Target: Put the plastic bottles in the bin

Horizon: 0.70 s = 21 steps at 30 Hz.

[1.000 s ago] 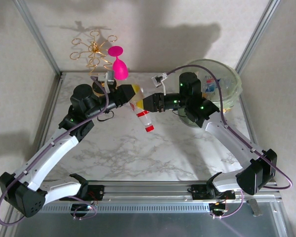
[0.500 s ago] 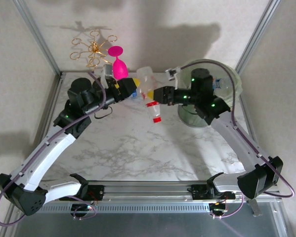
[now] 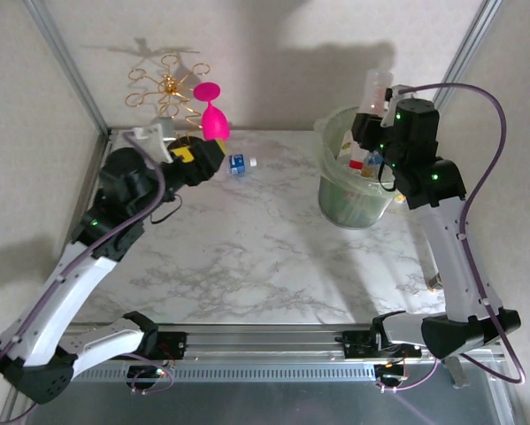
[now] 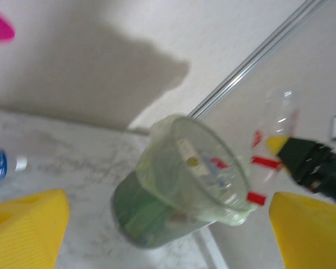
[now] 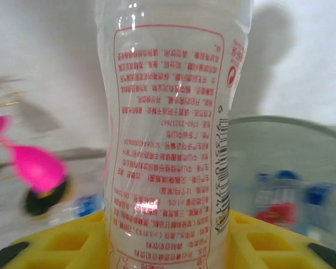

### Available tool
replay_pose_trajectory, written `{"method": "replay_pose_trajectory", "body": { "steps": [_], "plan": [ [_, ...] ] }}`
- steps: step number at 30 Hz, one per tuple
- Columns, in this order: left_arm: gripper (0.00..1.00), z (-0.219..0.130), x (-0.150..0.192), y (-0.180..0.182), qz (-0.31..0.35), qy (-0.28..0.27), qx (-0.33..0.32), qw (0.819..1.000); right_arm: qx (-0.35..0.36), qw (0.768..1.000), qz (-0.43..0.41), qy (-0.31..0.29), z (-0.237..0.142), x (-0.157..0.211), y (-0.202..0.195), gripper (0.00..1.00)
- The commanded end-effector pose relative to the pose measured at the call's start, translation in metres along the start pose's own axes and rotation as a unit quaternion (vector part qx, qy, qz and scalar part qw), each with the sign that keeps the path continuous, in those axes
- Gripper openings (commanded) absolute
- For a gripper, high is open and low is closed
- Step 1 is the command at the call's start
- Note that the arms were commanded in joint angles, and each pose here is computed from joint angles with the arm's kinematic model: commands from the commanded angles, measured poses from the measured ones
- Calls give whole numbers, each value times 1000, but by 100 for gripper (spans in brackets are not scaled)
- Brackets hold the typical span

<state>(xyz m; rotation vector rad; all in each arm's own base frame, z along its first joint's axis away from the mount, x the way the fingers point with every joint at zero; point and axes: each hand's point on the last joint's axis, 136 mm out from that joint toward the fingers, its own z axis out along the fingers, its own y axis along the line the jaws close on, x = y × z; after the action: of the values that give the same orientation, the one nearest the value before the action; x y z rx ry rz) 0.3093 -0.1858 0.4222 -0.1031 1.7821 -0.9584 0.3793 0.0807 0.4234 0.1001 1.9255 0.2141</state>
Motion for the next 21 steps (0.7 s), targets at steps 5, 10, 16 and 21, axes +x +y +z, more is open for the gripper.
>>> {"method": "replay_pose_trajectory", "body": {
  "steps": [5, 10, 16, 21],
  "plan": [
    [89, 33, 50, 33, -25, 78, -32, 996, 178, 984, 13, -7, 19, 5, -81, 44],
    [89, 34, 58, 41, -23, 83, -40, 995, 111, 990, 90, -7, 24, -2, -64, 42],
    [89, 37, 65, 47, -26, 89, -45, 995, -2, 964, 265, -12, 24, -18, -24, 40],
    [89, 38, 65, 46, -27, 89, -42, 995, 3, 908, 418, 24, 54, -3, -20, 36]
  ]
}}
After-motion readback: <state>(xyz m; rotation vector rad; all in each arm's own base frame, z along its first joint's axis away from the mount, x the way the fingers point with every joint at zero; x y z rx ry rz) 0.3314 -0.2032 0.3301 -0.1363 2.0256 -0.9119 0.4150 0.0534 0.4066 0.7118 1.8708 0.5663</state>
